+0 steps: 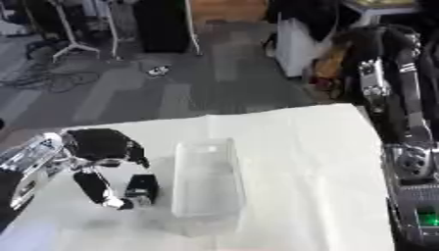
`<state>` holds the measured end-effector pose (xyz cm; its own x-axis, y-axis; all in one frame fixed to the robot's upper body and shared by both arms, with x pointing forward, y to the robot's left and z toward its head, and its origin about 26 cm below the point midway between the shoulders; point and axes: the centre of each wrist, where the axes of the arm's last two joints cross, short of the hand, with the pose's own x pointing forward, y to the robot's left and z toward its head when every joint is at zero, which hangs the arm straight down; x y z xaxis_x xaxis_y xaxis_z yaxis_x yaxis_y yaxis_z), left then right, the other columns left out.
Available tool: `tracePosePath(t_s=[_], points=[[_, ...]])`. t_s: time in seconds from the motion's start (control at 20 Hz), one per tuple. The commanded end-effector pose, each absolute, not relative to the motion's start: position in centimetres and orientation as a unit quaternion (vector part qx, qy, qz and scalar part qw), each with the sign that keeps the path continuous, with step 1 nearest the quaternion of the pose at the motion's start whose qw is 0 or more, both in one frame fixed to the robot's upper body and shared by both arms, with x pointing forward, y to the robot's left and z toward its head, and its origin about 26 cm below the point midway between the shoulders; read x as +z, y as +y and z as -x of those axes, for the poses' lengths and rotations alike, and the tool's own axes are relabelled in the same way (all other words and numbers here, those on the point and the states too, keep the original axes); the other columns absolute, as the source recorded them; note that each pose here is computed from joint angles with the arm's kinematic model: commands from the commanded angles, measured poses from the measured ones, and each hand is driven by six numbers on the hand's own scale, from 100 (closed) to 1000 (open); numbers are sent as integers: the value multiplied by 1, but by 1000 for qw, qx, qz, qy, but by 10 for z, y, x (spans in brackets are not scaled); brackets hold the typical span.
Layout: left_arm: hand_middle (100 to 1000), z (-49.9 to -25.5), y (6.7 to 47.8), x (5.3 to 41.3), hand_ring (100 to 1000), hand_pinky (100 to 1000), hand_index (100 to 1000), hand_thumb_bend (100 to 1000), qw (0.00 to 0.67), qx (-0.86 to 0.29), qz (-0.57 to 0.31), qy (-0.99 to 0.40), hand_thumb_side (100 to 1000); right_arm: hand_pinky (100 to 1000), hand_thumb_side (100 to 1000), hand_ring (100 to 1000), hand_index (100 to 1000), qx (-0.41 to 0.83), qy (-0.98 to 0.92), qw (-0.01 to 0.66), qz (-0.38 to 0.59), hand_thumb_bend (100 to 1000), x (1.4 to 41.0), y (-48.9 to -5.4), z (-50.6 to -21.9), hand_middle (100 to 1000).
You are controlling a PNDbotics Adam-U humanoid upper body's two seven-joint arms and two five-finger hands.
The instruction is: Pick up objects on the table and place them in the box.
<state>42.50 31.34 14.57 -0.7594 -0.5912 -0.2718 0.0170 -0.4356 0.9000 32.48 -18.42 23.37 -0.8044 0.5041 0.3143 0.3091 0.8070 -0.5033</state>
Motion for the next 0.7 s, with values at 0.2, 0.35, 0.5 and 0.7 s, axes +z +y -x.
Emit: tracePosePath(t_s=[0.2,0.35,0.5,0.7], points=[[626,-431,322,142,572,585,802,239,214,-775,-311,-507,857,318,975,342,637,218,-929,208,217,119,241,-181,-323,365],[618,-432,323,137,562,577,795,248,224,-767,-315,-513,847,317,976,342,637,217,-929,208,217,119,242,-181,-323,365],[620,-433,323,134,562,577,797,309,228,-766,-315,-513,811,318,976,343,637,217,-929,208,216,120,242,-181,-323,365],[618,-435,322,132,560,575,794,371,226,-769,-313,-509,761,318,976,343,637,216,-929,208,216,120,242,-181,-323,365]])
